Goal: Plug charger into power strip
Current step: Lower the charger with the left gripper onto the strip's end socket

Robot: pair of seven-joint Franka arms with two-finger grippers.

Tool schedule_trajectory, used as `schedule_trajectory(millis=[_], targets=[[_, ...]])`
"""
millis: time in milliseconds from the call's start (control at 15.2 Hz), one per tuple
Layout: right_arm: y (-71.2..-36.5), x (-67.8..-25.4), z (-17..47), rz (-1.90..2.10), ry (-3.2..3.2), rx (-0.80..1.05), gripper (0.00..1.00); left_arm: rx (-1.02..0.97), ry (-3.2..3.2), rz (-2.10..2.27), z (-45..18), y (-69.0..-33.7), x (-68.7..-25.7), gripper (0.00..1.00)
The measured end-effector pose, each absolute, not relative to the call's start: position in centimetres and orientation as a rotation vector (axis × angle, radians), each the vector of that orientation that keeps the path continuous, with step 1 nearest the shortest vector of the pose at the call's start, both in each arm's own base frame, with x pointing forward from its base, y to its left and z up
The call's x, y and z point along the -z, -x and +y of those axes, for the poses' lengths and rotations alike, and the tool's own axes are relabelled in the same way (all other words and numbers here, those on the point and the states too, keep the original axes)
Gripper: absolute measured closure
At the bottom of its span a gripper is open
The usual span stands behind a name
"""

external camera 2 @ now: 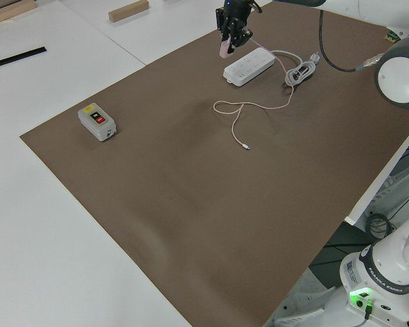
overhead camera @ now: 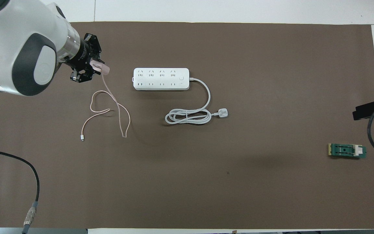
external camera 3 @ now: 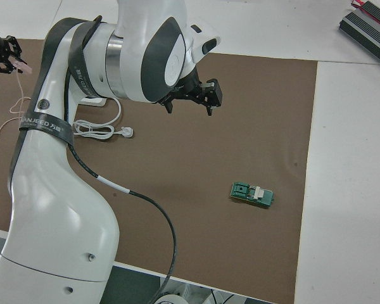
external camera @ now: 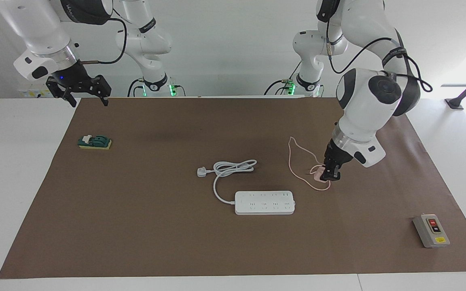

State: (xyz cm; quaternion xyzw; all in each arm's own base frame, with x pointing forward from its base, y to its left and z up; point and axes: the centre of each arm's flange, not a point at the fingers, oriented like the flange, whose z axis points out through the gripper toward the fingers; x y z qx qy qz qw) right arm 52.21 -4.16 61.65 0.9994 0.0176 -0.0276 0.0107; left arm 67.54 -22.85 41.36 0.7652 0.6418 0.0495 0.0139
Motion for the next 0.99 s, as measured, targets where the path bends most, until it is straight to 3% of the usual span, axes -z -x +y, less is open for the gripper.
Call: schedule_trajectory(millis=[264, 990], targets=[[-52.3, -61.6, -4.2, 0.055, -3.118, 0.087, 0.0, -0.181, -2.344, 2.098, -25.5, -67.6, -36.8, 0.69], [-52.3, -61.7, -4.4, 0.045, -3.119, 0.085, 0.0, -0.096, -2.332, 2.159, -27.8, -66.3, -36.4, 0.69]])
